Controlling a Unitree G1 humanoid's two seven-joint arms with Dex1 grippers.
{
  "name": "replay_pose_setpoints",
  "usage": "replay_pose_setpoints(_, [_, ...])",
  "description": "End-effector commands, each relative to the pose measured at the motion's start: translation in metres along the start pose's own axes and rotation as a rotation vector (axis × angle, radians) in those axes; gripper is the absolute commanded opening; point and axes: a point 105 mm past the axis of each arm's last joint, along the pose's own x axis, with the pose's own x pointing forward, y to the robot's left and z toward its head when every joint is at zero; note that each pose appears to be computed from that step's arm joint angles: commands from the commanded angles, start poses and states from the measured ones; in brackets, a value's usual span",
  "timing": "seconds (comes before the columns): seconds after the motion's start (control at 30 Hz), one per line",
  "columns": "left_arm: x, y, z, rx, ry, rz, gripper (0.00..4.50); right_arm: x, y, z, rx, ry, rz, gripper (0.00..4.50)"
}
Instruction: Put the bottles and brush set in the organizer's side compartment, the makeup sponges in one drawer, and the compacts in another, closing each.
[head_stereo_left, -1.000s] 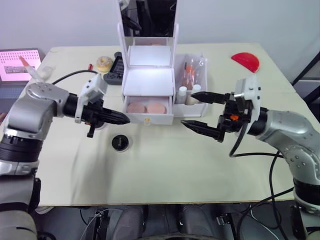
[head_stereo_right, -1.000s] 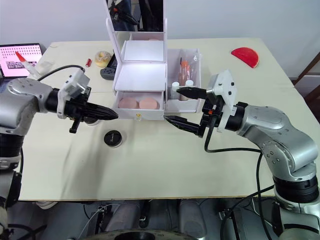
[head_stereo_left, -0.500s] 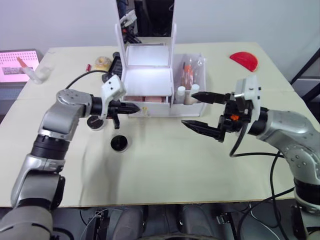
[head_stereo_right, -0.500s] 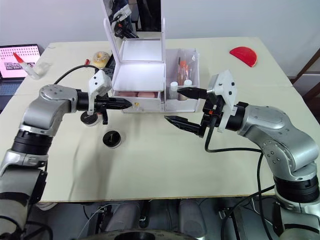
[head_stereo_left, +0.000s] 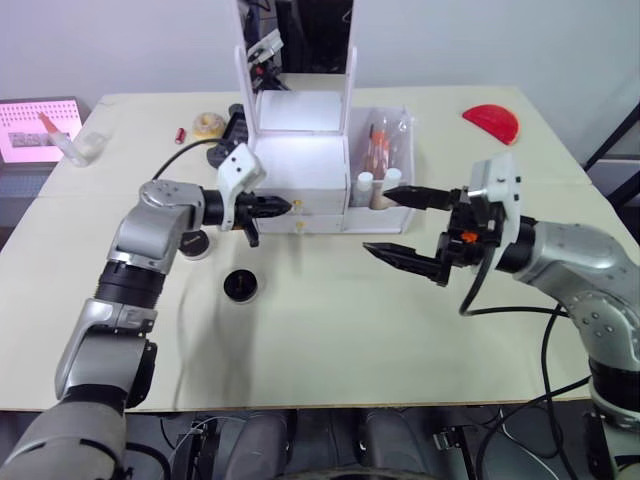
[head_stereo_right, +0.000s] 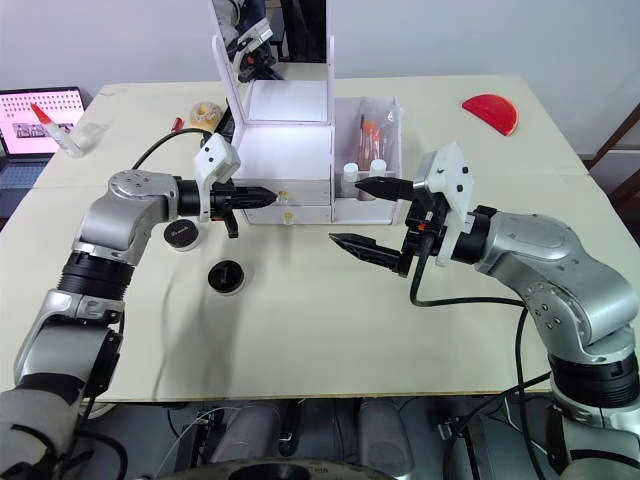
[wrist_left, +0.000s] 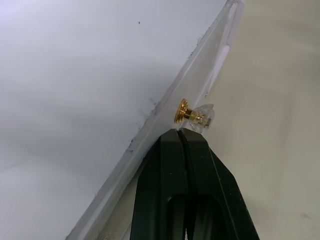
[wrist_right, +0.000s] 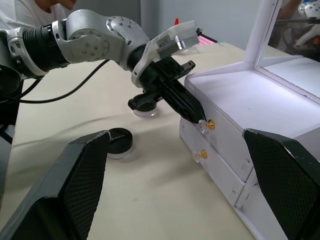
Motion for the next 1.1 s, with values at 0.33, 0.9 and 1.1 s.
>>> replay_pose_setpoints(0.33, [-0.108, -0.024, 0.005, -0.069, -0.114, 0.049, 0.53, -0.067, -0.032, -0.022, 0.006, 0.118, -0.273, 4.5])
replay_pose_setpoints(0.9, [-0.299, -0.028, -0.09, -0.197, 0.155, 0.703, 4.47, -0.241, -0.064, -0.094, 0.124, 0.355, -0.747, 4.5])
replay_pose_setpoints(1.1, [-0.304, -0.028, -0.093, -0.186, 0.165, 0.701, 4.47, -0.234, -0.066, -0.097, 0.115, 0.334, -0.724, 4.5])
